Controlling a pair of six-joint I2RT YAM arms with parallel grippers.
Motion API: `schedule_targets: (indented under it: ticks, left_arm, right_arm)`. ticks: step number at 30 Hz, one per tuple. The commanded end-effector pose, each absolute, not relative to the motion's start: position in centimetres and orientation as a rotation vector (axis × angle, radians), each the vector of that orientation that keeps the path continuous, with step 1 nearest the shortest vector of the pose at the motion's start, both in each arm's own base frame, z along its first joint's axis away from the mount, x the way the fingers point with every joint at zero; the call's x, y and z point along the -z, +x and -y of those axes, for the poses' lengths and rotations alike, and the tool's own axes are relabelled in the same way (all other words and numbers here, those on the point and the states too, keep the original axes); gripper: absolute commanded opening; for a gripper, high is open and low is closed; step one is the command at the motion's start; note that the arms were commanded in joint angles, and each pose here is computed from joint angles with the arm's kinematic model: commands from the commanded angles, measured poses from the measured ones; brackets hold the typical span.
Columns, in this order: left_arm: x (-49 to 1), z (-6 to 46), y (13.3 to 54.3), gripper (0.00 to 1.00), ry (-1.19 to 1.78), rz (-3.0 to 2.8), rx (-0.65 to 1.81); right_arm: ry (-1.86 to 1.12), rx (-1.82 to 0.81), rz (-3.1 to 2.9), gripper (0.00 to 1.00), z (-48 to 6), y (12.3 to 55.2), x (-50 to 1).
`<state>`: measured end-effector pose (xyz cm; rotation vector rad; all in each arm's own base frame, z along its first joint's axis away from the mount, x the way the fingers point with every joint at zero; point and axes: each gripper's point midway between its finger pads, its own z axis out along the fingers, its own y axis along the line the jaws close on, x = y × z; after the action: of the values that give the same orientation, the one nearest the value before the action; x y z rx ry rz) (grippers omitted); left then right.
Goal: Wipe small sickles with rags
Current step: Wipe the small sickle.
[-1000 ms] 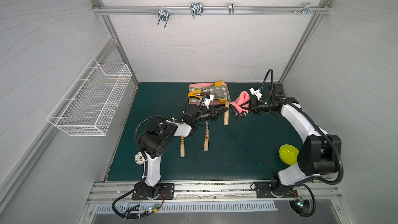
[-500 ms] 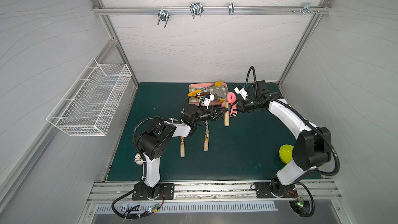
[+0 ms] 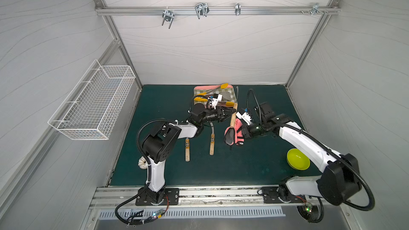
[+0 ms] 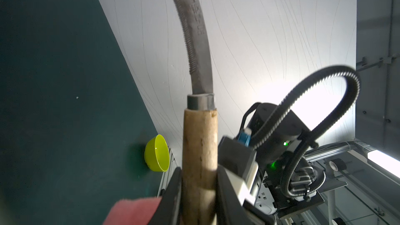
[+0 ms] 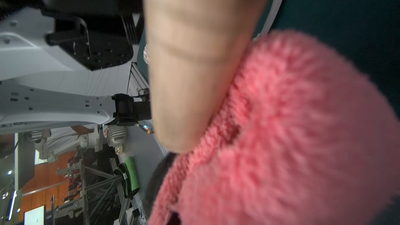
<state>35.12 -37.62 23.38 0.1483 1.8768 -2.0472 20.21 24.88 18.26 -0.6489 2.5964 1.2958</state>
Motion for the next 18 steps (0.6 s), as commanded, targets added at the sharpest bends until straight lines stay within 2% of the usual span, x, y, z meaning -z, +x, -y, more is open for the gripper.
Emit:
schedule_targets:
  ticks: [1,8,18]
  left_arm:
    - [-24.6,37.9,36.1,0.00,0.165,-1.813,2.044]
    - [-23.8,37.2,35.7,0.00,0.147,-1.830,2.028]
    - [-22.1,36.0,33.9,0.00,0.152,-1.902,1.966]
  right_arm:
    - [-0.678,-1.386,-2.575,0.15,-24.9,18.3,-19.2]
    - [-0.392,-1.361,-2.632,0.15,-21.6,21.2,-18.3]
    - [-0.216,-0.980,-2.856,0.18,-17.5,24.3,-14.7]
